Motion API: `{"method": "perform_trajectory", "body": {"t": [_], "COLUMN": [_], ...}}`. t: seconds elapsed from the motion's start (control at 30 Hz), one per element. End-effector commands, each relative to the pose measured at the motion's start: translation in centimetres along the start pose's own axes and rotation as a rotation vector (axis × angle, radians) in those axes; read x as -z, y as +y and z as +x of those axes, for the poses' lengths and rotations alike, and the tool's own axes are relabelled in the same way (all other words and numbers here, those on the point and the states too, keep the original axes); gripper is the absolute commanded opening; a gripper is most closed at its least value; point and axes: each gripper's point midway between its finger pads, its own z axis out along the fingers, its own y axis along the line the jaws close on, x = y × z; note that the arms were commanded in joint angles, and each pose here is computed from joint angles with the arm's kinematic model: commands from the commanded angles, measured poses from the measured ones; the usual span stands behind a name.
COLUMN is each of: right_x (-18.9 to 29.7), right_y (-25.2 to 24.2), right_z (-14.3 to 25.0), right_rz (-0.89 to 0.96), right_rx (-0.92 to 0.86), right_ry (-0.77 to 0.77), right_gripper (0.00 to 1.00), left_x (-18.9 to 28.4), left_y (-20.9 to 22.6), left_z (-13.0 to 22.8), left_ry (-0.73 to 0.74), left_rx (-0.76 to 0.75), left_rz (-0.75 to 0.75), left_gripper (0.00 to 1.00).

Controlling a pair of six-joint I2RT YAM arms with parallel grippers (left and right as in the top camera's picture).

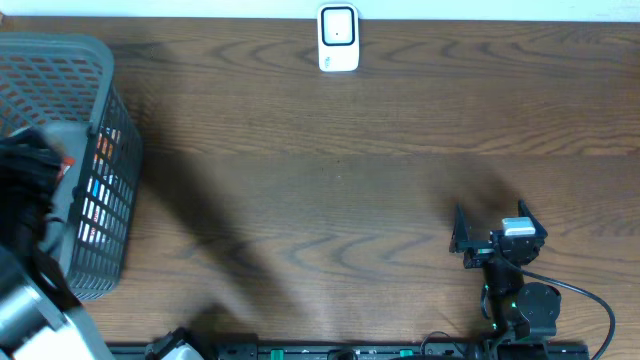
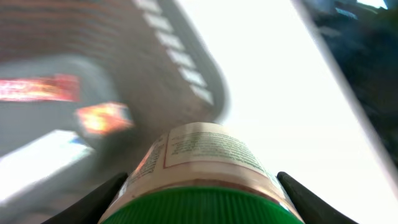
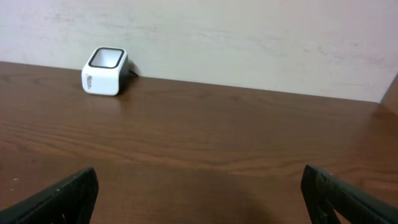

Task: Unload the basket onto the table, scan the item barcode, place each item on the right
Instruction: 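Grasp the green-lidded jar and lift it out of the basket, then place the green jar on the table center and release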

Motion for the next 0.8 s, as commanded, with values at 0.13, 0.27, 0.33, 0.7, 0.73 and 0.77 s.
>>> {"method": "perform_trajectory", "body": {"t": [0.13,0.27,0.33,0.7,0.73,0.77], "right_x": [0.0,0.0,0.0,0.0,0.0,0.0], "right_y": [-0.2,-0.2,-0.2,-0.2,-0.2,-0.2], "right_z": [0.1,0.1,0.1,0.1,0.1,0.1], "right_rz": [0.007,0.007,0.007,0.007,0.007,0.007], "right_rx": [-0.012,-0.012,-0.013,-0.012,-0.012,-0.012], "right_ry": [0.003,0.003,0.003,0.003,0.003,0.003], "right_gripper": [0.99,0.99,0.99,0.99,0.99,0.99], "left_x": [2.6,0.5,-1.4,-10.5,-11.1,-11.7], "left_y": [-9.6,-10.1,-9.3,-3.9,-3.3,-2.7], "left_z": [8.8,14.9,18.2,33.8,34.6,35.4], "left_ry": [0.323,0.495,0.566,0.818,0.823,0.828], "left_rx": [-0.111,-0.26,-0.321,-0.546,-0.54,-0.537], "left_rz": [0.379,0.383,0.318,-0.072,-0.104,-0.139], "left_gripper": [0.64,0.65,0.65,0.66,0.66,0.66]}}
